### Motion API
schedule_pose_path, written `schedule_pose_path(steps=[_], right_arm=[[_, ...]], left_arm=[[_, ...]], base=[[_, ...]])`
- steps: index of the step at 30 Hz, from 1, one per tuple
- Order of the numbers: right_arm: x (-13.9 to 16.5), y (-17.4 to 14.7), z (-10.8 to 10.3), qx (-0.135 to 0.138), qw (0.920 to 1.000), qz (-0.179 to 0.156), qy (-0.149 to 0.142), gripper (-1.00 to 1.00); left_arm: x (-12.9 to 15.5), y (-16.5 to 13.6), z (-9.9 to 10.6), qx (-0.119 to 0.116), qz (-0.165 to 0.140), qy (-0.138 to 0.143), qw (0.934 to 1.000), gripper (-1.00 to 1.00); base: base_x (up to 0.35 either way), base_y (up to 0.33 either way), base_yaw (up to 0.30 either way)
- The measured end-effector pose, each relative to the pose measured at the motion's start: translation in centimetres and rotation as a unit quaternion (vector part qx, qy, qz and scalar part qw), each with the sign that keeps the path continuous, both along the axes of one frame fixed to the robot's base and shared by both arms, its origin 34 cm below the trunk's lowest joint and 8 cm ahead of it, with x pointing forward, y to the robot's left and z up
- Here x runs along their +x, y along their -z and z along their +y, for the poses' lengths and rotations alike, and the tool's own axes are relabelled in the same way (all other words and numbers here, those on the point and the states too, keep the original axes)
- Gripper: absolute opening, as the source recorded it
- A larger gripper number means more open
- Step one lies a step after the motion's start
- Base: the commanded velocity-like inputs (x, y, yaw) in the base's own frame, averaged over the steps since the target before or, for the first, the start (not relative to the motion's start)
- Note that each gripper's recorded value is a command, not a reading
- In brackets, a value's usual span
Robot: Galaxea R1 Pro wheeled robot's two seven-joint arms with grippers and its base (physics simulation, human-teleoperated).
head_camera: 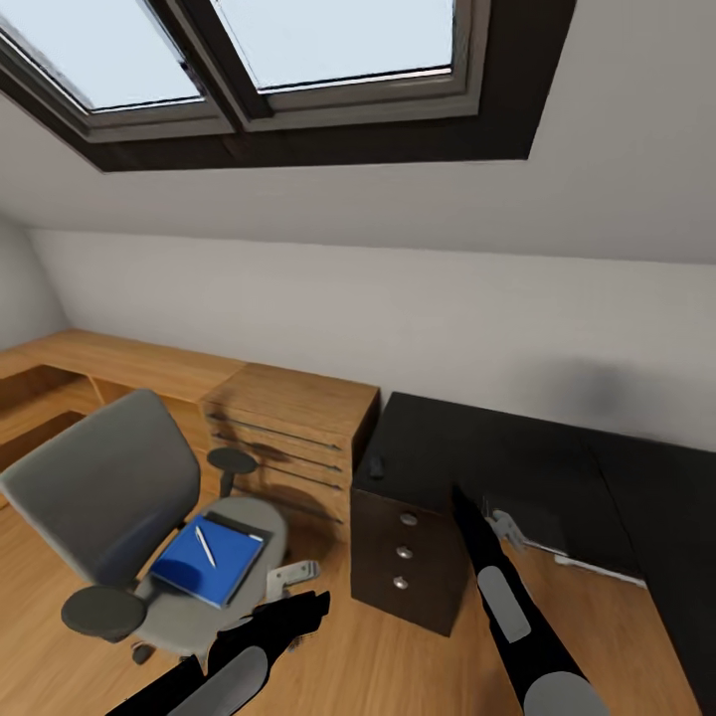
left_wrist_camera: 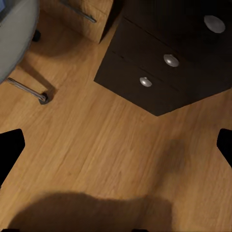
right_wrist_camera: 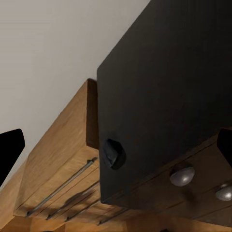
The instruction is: In the bedroom, organize the workspace by keeping the computer under the desk, ensuring the monitor is on the desk, placing the keyboard on the desk next to the monitor, placing the mouse on the desk next to the keyboard, moving the folder from the swivel chair onto the desk next to the mouse, stacking the notebook on top of the folder with the pen on top of the notebook, and positioning the swivel chair next to the desk.
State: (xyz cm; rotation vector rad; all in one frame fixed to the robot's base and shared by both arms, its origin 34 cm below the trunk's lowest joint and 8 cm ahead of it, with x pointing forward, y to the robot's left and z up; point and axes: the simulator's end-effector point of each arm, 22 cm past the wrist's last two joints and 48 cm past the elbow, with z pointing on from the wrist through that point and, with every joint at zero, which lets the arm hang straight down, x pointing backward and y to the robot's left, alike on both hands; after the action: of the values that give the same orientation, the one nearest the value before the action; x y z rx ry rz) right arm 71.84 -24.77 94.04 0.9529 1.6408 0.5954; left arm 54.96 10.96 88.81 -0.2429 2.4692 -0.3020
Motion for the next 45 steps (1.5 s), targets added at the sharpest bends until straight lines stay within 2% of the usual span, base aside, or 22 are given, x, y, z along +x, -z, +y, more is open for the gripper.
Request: schedule_pose_path(steps=[6,14,16,23,30,39,40,41,43,44,45], right_arm=[[0.0,-0.1,-0.1,-0.001,1.0000,0.002,0.003,1.00],[-0.3,0.4,-0.3,-0.005,0.9998,0.019,0.010,1.00],[-0.5,1.1,1.5,-0.022,0.9990,0.038,-0.010,1.00],[-1.7,3.6,4.7,-0.044,0.9952,0.071,-0.052,1.00],[-2.0,4.1,5.3,-0.061,0.9930,0.077,-0.065,1.00],[-1.6,3.4,5.1,-0.094,0.9901,0.067,-0.079,1.00],[-1.1,2.6,1.3,-0.169,0.9820,0.051,-0.067,1.00],[-1.1,2.6,0.9,-0.182,0.9797,0.051,-0.067,1.00],[-0.3,1.8,-0.2,-0.225,0.9708,0.052,-0.064,1.00],[0.9,0.7,-1.6,-0.260,0.9623,0.063,-0.047,1.00],[1.6,0.4,-2.7,-0.283,0.9549,0.083,-0.033,1.00]], left_arm=[[0.2,-0.4,0.0,0.003,-0.007,0.002,1.0000,1.00],[0.4,-0.7,0.0,0.002,-0.013,0.001,0.9999,1.00],[0.5,-1.0,0.1,0.009,-0.020,0.004,0.9997,1.00],[1.3,-1.7,0.6,0.030,-0.047,0.009,0.9984,1.00],[1.4,-1.8,0.6,0.032,-0.050,0.010,0.9982,1.00],[1.4,-1.8,0.6,0.032,-0.050,0.011,0.9982,1.00],[1.3,-1.7,0.4,0.031,-0.050,0.013,0.9982,1.00],[1.3,-1.7,0.4,0.032,-0.050,0.014,0.9982,1.00],[1.2,-1.7,0.3,0.032,-0.049,0.016,0.9981,1.00],[1.2,-1.7,0.2,0.032,-0.050,0.017,0.9981,1.00],[1.1,-1.7,0.2,0.032,-0.050,0.018,0.9981,1.00]], base=[[0.274,-0.014,0.169],[0.071,-0.001,0.230],[0.245,0.000,0.263],[0.304,0.000,0.273],[0.320,0.000,0.248],[0.204,0.000,0.031],[0.007,0.000,0.001],[0.004,0.000,0.000],[0.002,0.000,0.000],[0.000,0.000,0.000],[0.000,0.000,0.000]])
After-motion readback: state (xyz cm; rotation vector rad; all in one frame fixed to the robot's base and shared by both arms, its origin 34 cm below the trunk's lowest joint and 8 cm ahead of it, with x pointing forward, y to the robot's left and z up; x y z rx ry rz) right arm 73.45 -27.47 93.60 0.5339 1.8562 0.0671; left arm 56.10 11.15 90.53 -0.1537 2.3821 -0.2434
